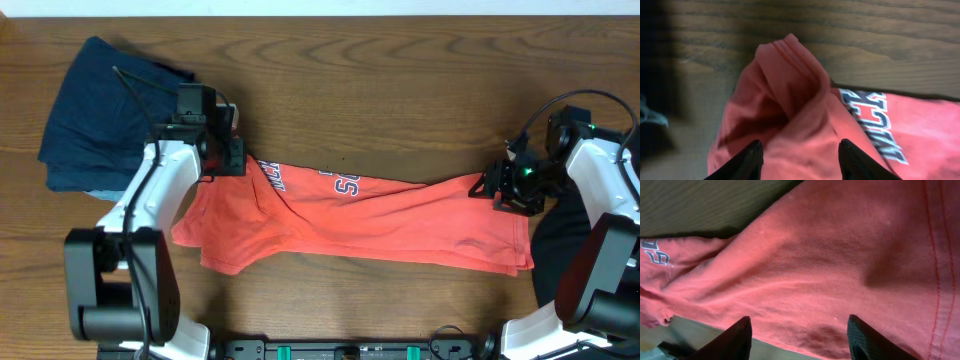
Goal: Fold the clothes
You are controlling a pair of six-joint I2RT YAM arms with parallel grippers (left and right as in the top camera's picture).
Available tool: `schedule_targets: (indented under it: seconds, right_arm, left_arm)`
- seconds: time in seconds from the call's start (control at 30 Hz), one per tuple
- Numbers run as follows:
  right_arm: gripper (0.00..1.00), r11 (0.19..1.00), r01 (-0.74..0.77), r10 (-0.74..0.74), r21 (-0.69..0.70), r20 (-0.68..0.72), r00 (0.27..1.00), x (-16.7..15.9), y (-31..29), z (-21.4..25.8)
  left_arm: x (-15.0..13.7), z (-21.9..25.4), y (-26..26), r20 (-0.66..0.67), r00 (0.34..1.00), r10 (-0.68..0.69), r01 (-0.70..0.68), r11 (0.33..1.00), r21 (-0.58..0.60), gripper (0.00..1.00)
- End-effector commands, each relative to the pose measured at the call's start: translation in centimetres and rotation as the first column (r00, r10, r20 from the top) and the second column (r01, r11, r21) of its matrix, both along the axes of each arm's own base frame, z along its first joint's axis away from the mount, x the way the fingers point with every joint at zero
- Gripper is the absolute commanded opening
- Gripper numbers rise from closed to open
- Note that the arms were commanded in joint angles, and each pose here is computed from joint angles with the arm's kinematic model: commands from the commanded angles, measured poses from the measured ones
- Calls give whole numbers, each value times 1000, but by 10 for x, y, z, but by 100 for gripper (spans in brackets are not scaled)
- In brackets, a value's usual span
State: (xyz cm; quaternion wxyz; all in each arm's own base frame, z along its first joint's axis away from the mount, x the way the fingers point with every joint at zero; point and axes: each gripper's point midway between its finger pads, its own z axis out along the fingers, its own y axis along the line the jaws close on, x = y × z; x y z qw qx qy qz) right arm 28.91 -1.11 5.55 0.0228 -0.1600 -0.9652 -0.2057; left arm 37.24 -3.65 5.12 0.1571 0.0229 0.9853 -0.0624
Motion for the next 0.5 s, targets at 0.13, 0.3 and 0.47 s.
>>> schedule_targets:
  seconds: [0.13, 0.3, 0.47]
  right_arm:
    - [54, 1000, 29, -29, 1, 32, 999, 1, 5, -9]
    - [43, 998, 63, -63, -8, 49, 997, -1, 5, -30]
    - [22, 978, 170, -168, -124, 20, 986, -12, -13, -59]
  left_arm:
    - [-11, -32, 16, -98, 995, 10, 0, 995, 95, 6]
    - [-21, -19, 38, -127, 983, 133, -113, 982, 155, 6]
    - [-31, -4, 53, -134, 970, 201, -180, 972, 150, 6]
